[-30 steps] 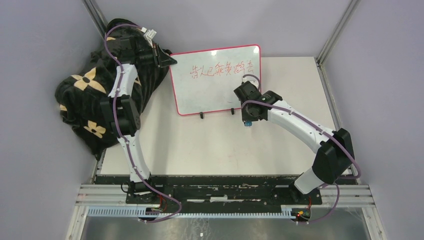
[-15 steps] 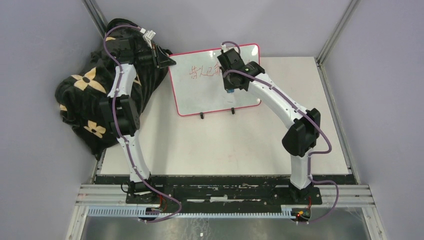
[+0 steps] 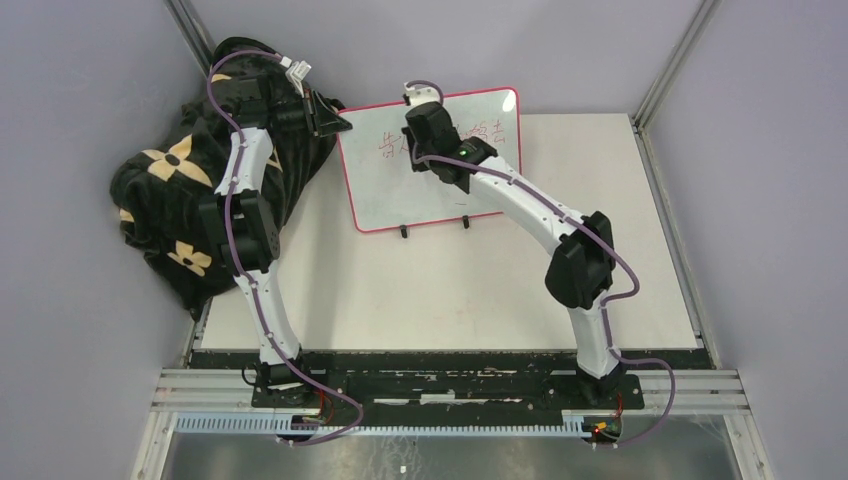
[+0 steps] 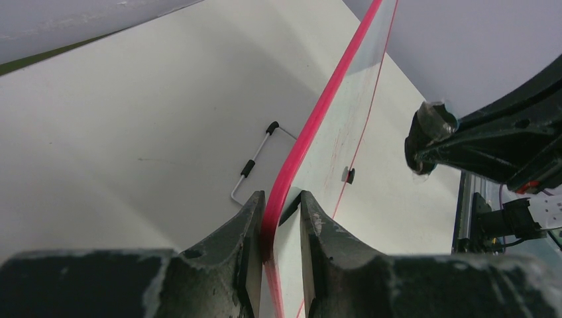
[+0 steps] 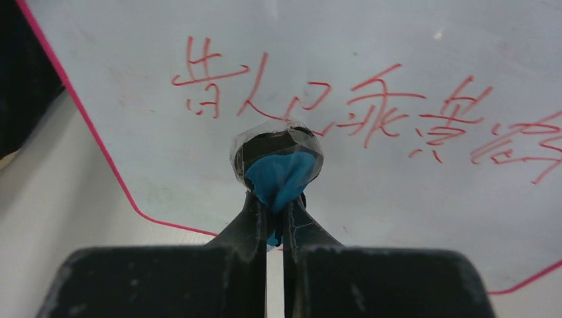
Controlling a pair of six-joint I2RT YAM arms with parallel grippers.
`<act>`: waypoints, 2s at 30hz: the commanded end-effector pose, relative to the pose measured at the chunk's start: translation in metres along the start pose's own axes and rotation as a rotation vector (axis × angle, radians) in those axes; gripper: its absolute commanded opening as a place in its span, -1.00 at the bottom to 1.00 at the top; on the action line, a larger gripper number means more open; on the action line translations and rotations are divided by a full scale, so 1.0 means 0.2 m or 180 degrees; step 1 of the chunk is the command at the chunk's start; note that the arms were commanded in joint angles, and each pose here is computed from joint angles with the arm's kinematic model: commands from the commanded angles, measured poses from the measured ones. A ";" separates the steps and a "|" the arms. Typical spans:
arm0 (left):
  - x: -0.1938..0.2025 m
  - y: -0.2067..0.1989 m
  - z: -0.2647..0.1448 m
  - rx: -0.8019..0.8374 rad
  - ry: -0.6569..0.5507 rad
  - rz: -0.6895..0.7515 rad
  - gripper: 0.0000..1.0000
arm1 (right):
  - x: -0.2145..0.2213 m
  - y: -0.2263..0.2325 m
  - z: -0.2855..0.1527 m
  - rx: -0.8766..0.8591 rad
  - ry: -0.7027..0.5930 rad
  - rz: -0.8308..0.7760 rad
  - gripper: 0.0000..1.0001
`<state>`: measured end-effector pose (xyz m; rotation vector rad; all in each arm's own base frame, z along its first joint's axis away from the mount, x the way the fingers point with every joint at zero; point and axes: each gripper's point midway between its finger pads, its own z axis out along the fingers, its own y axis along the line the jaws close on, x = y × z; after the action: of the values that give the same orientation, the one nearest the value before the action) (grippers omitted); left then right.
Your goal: Erase the whiteboard
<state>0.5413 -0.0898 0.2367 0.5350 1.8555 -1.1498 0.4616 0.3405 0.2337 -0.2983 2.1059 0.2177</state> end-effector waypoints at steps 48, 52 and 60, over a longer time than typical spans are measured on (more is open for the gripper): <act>-0.04 -0.04 -0.01 -0.0231 0.0030 0.0133 -0.94 | -0.26 -0.77 0.23 0.0982 -0.0461 0.0057 -0.98; -0.04 -0.05 -0.01 -0.0193 0.0037 0.0137 -0.94 | -0.32 -0.82 0.22 0.1047 -0.0523 -0.0004 -0.98; -0.04 -0.08 -0.01 -0.0136 0.0050 0.0164 -0.94 | -0.37 -0.75 0.21 0.0765 -0.0603 0.0093 -0.98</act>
<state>0.5328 -0.0963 0.2313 0.5000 1.9134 -1.1631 0.5753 0.2052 0.2164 -0.1179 2.0399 -0.1059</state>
